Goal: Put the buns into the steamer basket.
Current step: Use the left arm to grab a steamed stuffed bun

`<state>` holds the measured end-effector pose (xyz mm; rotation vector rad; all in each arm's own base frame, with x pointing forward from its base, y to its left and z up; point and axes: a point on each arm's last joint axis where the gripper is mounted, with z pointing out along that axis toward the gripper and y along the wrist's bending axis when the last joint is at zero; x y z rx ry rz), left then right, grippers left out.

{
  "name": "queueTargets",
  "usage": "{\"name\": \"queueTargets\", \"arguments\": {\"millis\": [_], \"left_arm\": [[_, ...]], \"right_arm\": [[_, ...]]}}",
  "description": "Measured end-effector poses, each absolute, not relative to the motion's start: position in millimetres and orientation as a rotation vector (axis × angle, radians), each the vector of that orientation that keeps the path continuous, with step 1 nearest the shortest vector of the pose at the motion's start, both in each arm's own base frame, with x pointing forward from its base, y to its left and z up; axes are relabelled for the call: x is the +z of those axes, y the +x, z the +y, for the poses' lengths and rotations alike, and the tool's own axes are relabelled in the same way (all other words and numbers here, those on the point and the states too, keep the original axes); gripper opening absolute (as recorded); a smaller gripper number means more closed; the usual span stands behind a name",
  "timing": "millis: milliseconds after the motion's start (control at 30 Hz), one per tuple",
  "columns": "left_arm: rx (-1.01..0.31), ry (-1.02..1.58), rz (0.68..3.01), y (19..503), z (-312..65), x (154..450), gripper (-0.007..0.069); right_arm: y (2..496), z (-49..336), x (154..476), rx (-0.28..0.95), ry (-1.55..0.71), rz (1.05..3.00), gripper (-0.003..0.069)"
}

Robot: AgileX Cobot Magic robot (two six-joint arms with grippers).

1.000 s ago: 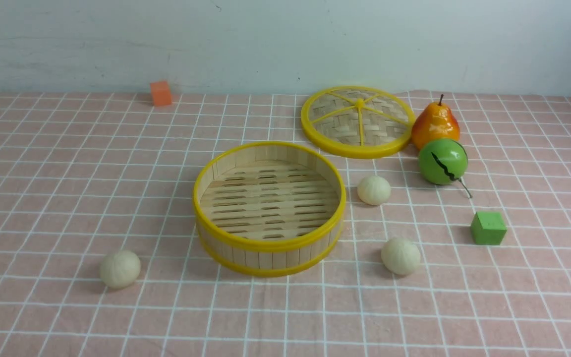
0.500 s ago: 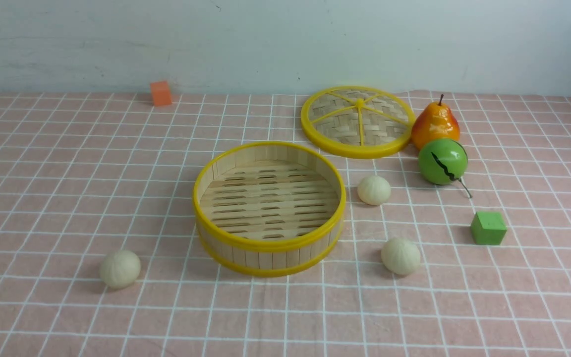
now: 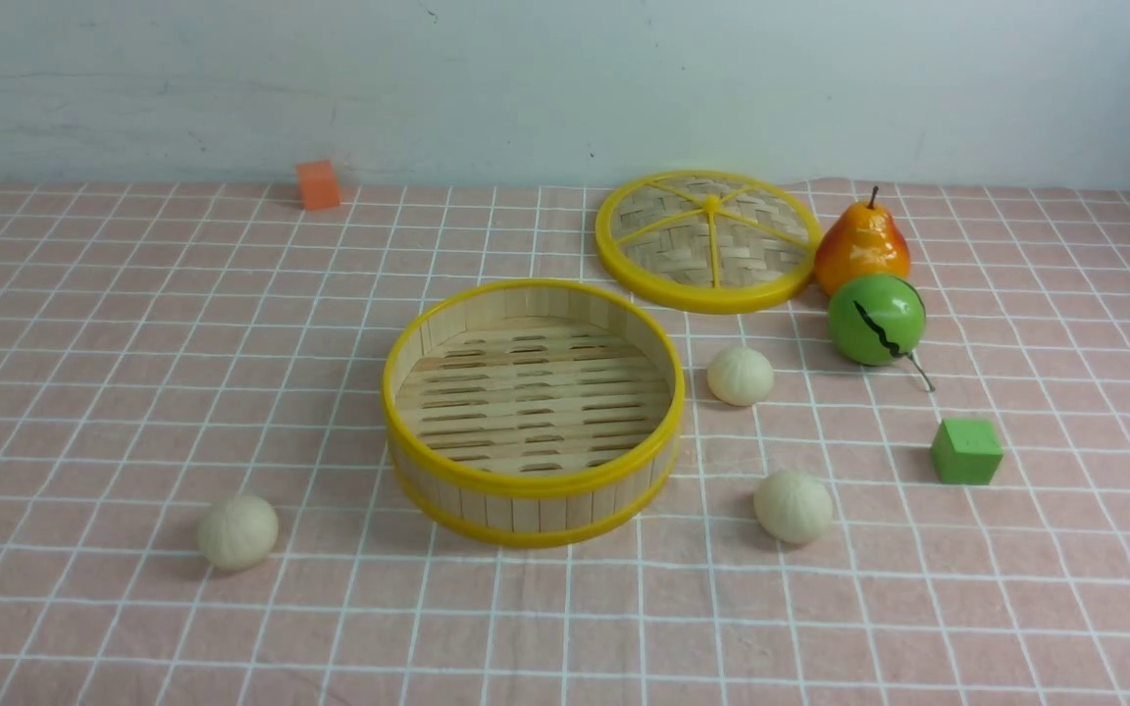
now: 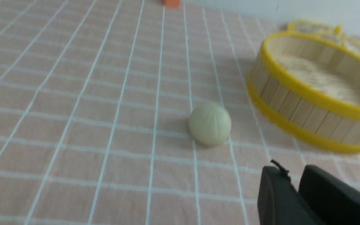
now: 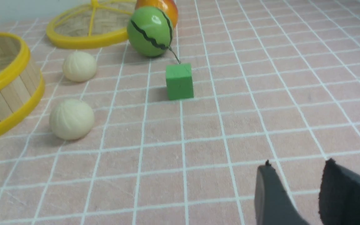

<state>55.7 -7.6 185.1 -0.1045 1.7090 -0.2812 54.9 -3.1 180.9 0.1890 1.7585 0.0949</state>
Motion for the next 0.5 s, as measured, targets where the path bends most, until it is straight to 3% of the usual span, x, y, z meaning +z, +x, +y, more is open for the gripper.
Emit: {"name": "queueTargets", "arguments": {"millis": [233, 333, 500], "left_arm": [[-0.307, -0.107, 1.346, 54.4, -5.2, 217.7, 0.0111], [-0.325, -0.116, 1.19, 50.3, -3.5, 231.1, 0.0113], [-0.523, -0.241, 0.977, 42.3, 0.5, 247.2, 0.012]], "right_arm": [[56.4, -0.8, 206.7, 0.118, 0.131, 1.479, 0.0239], [53.7, 1.1, 222.0, 0.184, 0.135, 1.308, 0.0239], [51.1, 2.1, 233.3, 0.252, 0.149, 1.181, 0.0225]]}}
